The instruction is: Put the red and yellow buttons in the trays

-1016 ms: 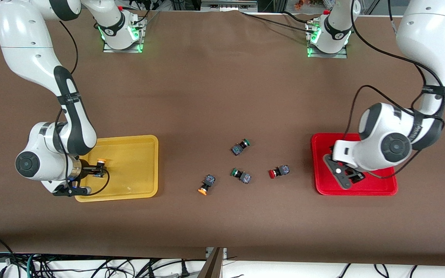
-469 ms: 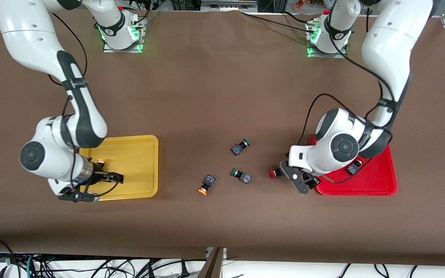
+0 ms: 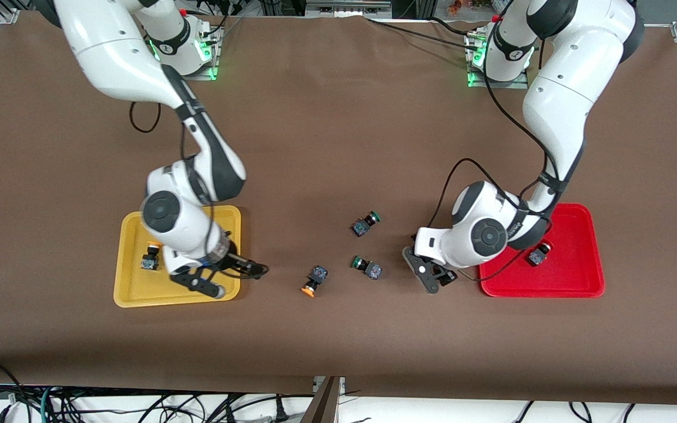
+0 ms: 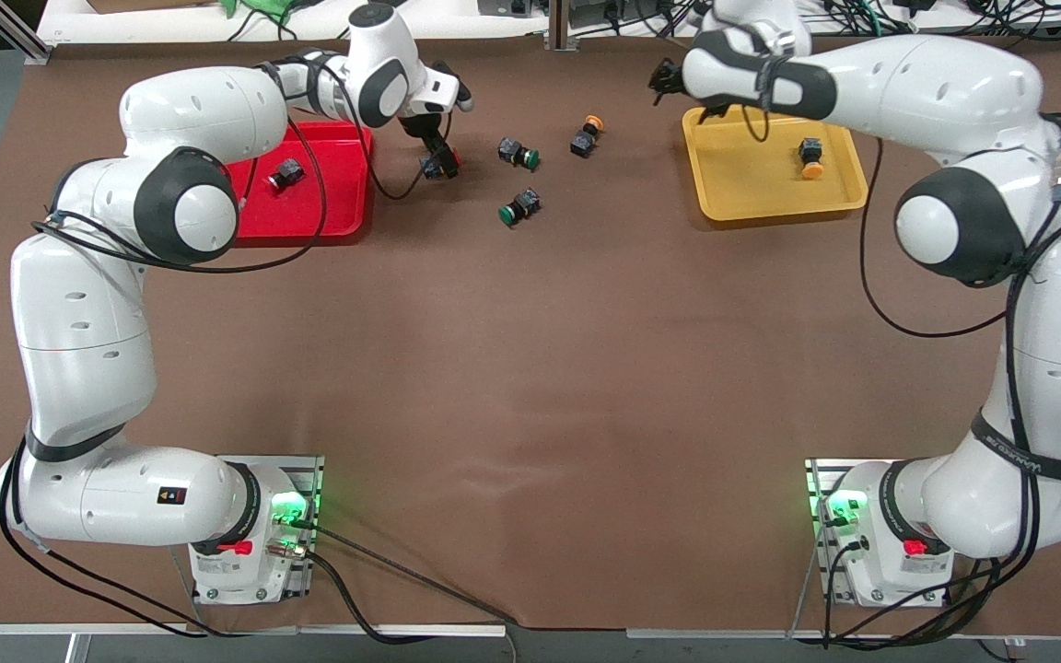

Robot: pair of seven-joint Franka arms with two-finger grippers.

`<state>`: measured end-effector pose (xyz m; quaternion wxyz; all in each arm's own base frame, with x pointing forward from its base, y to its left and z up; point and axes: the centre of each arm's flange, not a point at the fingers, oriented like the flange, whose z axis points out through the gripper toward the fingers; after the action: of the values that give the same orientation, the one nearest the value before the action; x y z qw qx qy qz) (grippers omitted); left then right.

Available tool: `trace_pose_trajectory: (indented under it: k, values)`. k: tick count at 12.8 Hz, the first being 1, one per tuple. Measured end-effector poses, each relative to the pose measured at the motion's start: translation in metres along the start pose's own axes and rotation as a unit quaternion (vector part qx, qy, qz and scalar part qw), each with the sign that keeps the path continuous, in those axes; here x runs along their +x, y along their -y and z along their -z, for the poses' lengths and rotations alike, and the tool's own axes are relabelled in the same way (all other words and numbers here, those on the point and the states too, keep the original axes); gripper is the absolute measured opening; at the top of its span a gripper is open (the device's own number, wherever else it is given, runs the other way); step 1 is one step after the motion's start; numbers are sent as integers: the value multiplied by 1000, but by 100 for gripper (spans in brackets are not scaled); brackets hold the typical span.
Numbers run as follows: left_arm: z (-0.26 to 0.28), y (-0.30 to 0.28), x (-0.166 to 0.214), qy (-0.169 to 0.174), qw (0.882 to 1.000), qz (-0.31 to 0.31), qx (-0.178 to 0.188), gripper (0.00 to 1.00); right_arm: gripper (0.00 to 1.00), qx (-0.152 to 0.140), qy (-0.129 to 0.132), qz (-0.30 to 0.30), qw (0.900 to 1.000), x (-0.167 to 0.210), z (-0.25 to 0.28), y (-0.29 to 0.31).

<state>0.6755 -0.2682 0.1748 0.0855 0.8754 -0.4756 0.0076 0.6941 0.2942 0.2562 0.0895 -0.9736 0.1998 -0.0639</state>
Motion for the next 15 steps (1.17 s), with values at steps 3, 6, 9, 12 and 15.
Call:
trace_pose_trajectory:
  k: [3,6,9,12,15]
  values:
    - [-5,0,-4,3,1000,-20,-1,100,100,12,-10,-50,999,-24,-26,34]
    - [-1,11,-11,-2,999,-44,4,66,100,30,-29,-67,997,-38,-33,74]
    - [11,25,-20,-5,999,-42,9,44,100,39,-33,-62,997,-50,-58,89]
    - [58,50,-41,16,1000,-23,7,44,100,52,-42,-54,996,-59,-81,94]
    - [123,74,-76,44,999,5,7,44,100,53,-48,-47,996,-66,-99,97]
